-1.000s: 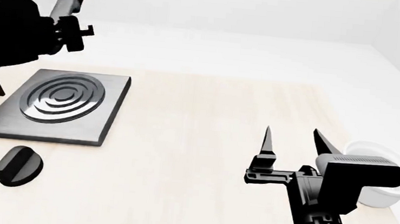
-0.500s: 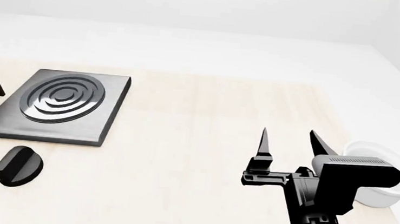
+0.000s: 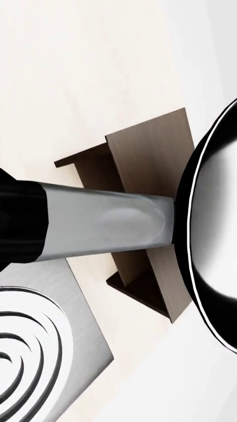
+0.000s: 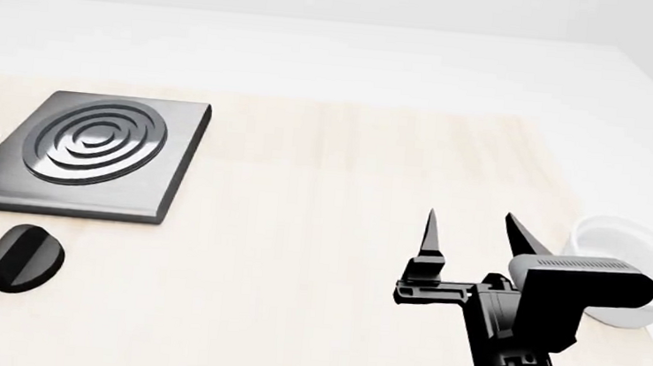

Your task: Put the frying pan on top of the cabinet.

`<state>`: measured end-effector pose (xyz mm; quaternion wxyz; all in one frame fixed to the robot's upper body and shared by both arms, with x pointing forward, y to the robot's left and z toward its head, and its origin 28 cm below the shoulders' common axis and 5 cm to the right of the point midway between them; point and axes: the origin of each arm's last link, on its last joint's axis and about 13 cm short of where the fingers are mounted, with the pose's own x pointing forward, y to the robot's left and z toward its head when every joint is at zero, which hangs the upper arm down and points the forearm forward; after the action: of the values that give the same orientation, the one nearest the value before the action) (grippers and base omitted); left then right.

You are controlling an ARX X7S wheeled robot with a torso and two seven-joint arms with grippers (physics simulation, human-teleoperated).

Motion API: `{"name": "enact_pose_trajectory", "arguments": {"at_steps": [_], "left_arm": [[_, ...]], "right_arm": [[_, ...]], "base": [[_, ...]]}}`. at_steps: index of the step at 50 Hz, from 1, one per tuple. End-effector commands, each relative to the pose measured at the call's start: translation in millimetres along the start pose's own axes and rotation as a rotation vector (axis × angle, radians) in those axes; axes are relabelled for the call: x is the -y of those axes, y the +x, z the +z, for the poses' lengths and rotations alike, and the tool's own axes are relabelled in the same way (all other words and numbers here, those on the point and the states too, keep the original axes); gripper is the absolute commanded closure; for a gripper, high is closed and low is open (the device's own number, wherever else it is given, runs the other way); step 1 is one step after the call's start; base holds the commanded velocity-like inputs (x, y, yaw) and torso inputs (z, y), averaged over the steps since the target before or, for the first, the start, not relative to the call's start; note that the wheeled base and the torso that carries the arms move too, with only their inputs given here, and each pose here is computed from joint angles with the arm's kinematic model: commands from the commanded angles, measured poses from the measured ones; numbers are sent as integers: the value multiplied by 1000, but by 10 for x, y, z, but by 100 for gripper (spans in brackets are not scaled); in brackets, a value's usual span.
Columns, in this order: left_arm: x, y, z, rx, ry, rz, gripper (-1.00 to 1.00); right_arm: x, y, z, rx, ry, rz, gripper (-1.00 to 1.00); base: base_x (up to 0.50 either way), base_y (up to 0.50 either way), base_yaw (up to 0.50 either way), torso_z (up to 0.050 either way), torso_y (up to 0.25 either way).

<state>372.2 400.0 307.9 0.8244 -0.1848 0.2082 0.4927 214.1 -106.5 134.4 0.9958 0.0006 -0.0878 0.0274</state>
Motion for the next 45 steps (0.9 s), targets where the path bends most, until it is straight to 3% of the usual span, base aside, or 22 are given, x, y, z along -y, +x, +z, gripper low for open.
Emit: {"name": "enact_pose_trajectory", "arguments": {"at_steps": [1, 11, 27, 28, 33, 45], "left_arm": [[-67, 22, 73, 72, 31, 91, 100], [-71, 33, 65, 68, 24, 87, 100], [-85, 39, 76, 35, -19, 85, 100], [-93, 40, 72, 20, -20, 90, -100], [-90, 43, 83, 52, -12, 80, -100], [-36, -12, 146, 122, -14, 12, -100]], "right_arm": [[-2, -8, -2, 2, 0, 0, -100], [-6, -12, -1, 2, 1, 2, -100], [-1, -24, 7, 5, 0, 0, -100], [-1, -23, 8, 5, -1, 1, -100], [-4, -16, 8, 5, -2, 3, -100], [-13, -23, 16, 11, -4, 8, -100]], "base": [[0, 0, 0, 0, 0], [0, 0, -1, -1, -218], [0, 0, 0, 0, 0], [0, 0, 0, 0, 0], [0, 0, 0, 0, 0], [0, 0, 0, 0, 250]]}}
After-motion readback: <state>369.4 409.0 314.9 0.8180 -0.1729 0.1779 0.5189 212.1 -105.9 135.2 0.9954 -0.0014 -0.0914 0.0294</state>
